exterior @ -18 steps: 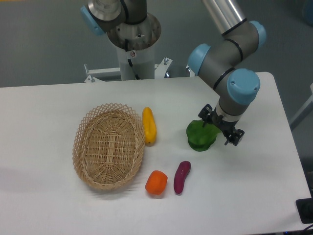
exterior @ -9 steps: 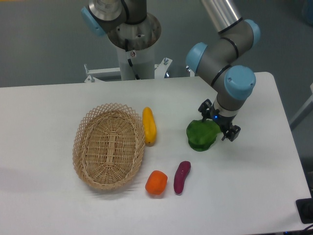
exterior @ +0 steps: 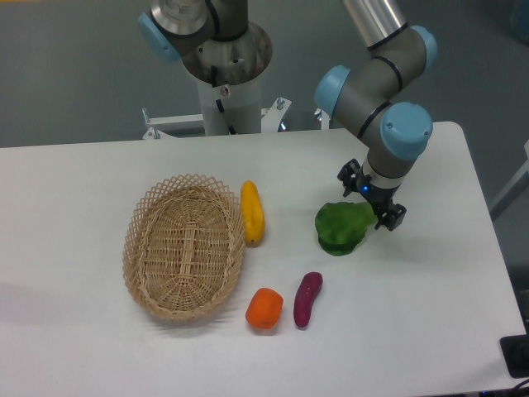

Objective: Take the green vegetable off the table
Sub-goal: 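Move the open gripper over the green leafy vegetable and lower it, then close the gripper on the green leafy vegetable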

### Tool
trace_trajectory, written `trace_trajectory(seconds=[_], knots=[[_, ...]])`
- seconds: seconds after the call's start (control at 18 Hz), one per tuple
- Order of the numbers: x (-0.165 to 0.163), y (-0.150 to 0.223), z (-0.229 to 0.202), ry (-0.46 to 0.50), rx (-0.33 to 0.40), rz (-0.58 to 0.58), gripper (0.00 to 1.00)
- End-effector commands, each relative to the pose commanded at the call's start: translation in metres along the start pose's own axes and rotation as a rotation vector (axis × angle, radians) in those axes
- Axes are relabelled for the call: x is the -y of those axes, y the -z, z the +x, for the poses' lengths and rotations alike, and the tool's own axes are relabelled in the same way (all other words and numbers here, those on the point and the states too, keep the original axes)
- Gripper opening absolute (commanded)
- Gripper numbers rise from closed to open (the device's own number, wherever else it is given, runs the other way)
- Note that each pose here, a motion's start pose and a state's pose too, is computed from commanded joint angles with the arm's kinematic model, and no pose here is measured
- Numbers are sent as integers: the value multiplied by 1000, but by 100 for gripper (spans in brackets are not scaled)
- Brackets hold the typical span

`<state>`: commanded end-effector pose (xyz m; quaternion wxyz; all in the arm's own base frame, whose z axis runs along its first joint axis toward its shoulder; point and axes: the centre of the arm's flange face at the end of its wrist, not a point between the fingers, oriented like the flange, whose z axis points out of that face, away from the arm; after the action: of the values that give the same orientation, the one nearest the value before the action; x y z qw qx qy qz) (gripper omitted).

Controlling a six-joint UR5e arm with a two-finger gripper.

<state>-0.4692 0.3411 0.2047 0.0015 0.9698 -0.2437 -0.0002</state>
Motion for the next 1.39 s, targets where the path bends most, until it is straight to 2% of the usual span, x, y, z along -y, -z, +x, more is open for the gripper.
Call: trace_trajectory(seconds=[0.5,0.67,0.78,0.83,0.89,1.17,1.39], knots=[[0,-29,18,15,34,-3,100],[1,-28,17,28,35,-4,56],[0,-23,12,74,48,-3,30],[0,-22,11,83,51,-4,21],[0,-19,10,85,57,-6,17],[-2,-3,4,87,84,-15,17],[2,28,-5,95,141,-17,17]])
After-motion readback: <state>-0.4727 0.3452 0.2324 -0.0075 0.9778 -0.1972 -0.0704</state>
